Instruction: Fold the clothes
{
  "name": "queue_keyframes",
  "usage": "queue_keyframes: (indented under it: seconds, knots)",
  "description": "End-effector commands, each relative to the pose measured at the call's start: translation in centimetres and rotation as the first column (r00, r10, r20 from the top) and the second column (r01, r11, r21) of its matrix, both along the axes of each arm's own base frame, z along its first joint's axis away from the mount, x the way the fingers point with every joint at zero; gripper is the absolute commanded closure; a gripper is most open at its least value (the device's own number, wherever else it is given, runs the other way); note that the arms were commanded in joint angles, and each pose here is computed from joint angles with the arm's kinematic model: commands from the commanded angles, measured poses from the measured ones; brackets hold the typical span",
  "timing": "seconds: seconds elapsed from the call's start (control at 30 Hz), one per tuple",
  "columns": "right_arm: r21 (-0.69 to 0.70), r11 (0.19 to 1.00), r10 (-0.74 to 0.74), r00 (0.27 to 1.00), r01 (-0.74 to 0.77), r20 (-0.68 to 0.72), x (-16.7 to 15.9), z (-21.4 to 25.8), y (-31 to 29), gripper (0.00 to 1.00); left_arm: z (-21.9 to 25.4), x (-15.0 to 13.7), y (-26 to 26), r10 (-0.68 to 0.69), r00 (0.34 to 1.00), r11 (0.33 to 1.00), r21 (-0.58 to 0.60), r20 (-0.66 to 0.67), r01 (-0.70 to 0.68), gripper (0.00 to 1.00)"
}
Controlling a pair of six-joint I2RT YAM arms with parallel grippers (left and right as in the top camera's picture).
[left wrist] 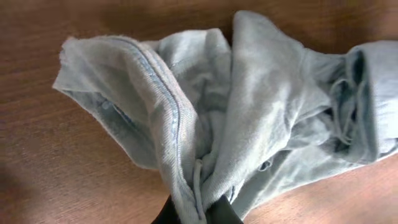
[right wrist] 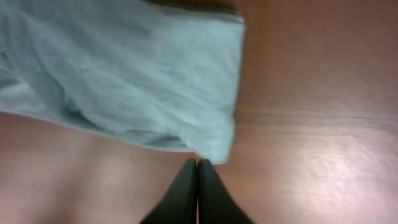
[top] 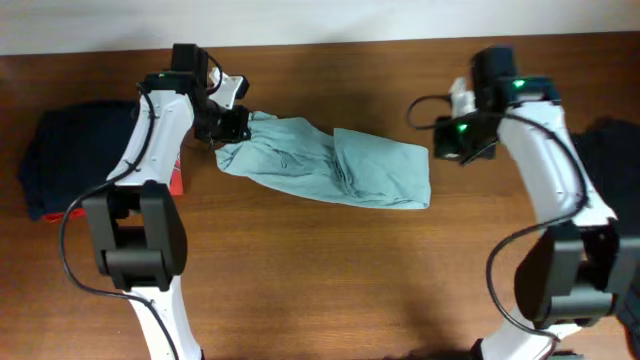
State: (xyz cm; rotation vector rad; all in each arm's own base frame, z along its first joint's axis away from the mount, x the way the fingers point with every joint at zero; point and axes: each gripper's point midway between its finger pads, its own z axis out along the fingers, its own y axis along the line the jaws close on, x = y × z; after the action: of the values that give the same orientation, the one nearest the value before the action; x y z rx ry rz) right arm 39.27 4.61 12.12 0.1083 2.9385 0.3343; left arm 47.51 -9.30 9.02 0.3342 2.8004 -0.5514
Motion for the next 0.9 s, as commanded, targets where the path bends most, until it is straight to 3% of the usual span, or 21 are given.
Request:
queue_keyframes:
  seconds: [0.0, 0.37, 0.6, 0.73, 0.87]
  knots:
    - [0.029, 0.999, -0.020, 0.999, 0.021, -0.048, -1.2, -3.2, 1.7, 0.96, 5.7, 0.2, -1.2, -0.013, 0.992, 1.000, -0.019, 0.124, 0.015, 0.99]
    - [0.124, 0.991, -0.038, 0.999, 0.041, -0.027, -2.1, -9.3, 3.2, 0.96, 9.3, -1.3, -5.2, -0.094, 0.975, 0.995, -0.024, 0.201, 0.101, 0.99]
    - [0.157, 0.986, -0.044, 0.994, 0.059, -0.101, -2.6, -12.7, 3.9, 0.96, 10.4, -2.3, -9.8, -0.171, 0.957, 0.982, -0.035, 0.233, 0.184, 0.99]
    - [0.170, 0.984, -0.045, 0.994, 0.061, -0.096, -2.3, -12.4, 3.9, 0.96, 12.0, -3.1, -13.3, -0.236, 0.930, 0.966, -0.039, 0.282, 0.257, 0.99]
    - [0.287, 0.955, -0.053, 0.995, 0.076, -0.088, -0.7, -8.1, 4.1, 0.96, 12.6, -4.2, -16.5, -0.296, 0.902, 0.946, -0.033, 0.315, 0.322, 0.99]
